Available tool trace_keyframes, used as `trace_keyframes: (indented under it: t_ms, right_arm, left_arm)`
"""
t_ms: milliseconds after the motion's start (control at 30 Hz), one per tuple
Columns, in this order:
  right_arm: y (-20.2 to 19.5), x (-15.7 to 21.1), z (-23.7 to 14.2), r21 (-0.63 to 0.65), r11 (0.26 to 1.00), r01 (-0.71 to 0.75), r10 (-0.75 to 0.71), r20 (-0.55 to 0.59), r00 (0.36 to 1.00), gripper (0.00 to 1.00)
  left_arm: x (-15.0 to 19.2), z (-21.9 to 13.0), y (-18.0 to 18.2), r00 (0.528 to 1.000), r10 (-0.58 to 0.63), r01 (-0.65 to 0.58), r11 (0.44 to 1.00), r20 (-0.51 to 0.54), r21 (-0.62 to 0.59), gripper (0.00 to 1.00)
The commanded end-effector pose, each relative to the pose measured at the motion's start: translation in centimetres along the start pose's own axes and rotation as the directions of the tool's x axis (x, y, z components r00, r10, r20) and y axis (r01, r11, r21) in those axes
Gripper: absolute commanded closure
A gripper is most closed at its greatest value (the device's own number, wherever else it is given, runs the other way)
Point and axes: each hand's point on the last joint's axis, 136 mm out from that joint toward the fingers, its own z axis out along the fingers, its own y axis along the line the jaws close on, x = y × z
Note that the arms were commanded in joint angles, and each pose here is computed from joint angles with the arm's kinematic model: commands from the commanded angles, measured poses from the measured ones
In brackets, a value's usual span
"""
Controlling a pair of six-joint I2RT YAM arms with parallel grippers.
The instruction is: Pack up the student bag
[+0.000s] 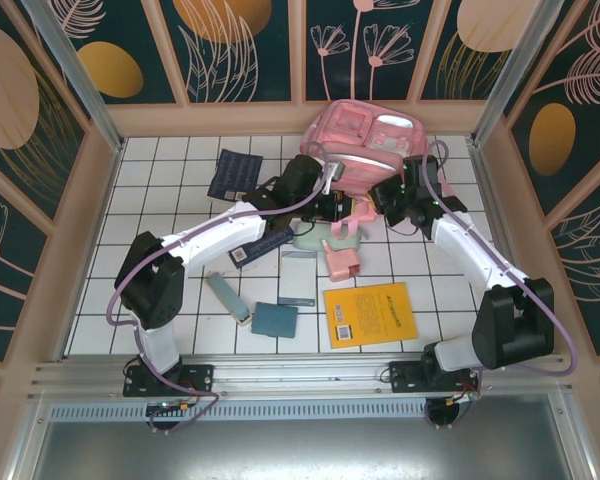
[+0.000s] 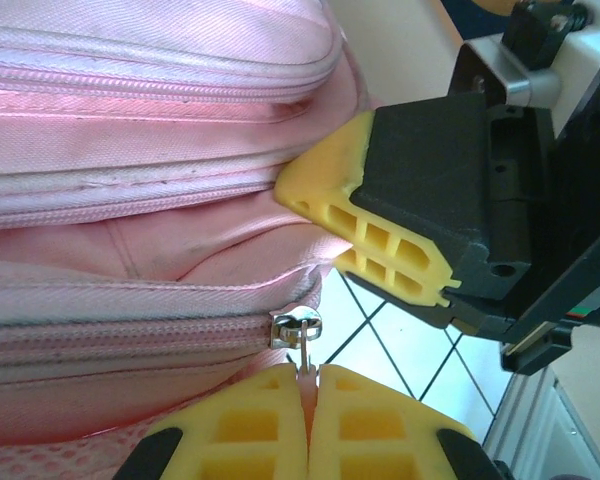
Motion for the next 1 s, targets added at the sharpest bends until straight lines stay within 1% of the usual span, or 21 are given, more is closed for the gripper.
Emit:
trace_keyframes:
  t_ms: [0, 133, 267, 433, 567, 967]
  right_arm:
    - [-0.3, -3.6, -0.4, 0.061, 0.992, 0.115, -0.122, 0.129, 0.984, 1.00]
    - [-1.0, -4.2, -0.9, 0.083, 0.986, 0.142, -0.152, 0.132, 0.980, 1.00]
    - [-1.4, -4.7, -1.3, 0.074, 0.984, 0.163, -0.171, 0.122, 0.978, 1.00]
    - [-1.0, -4.5, -1.3, 0.068, 0.971, 0.230, -0.236, 0.099, 0.967, 1.00]
    - [-0.9, -4.9, -1.8, 0.077, 0.964, 0.255, -0.263, 0.117, 0.958, 1.00]
    - [0.1, -5.3, -3.0, 0.062, 0.937, 0.345, -0.350, 0.112, 0.930, 1.00]
  left_arm:
    - [-2.5, -1.8, -3.5, 0.993, 0.092, -0.097, 0.993, 0.068, 0.068, 0.99]
    - [-2.5, -2.0, -2.4, 0.994, 0.088, -0.091, 0.995, 0.062, 0.040, 0.99]
    - [-2.4, -2.2, -0.9, 0.995, 0.078, -0.079, 0.997, 0.058, 0.010, 0.98]
    - [-2.6, -2.5, 1.4, 0.997, 0.053, -0.051, 0.998, 0.060, -0.027, 0.98]
    - [-2.8, -2.8, 2.8, 0.997, 0.041, -0.037, 0.998, 0.063, -0.051, 0.98]
    - [-5.1, -2.6, 7.3, 0.995, 0.007, 0.004, 0.993, 0.097, -0.115, 0.97]
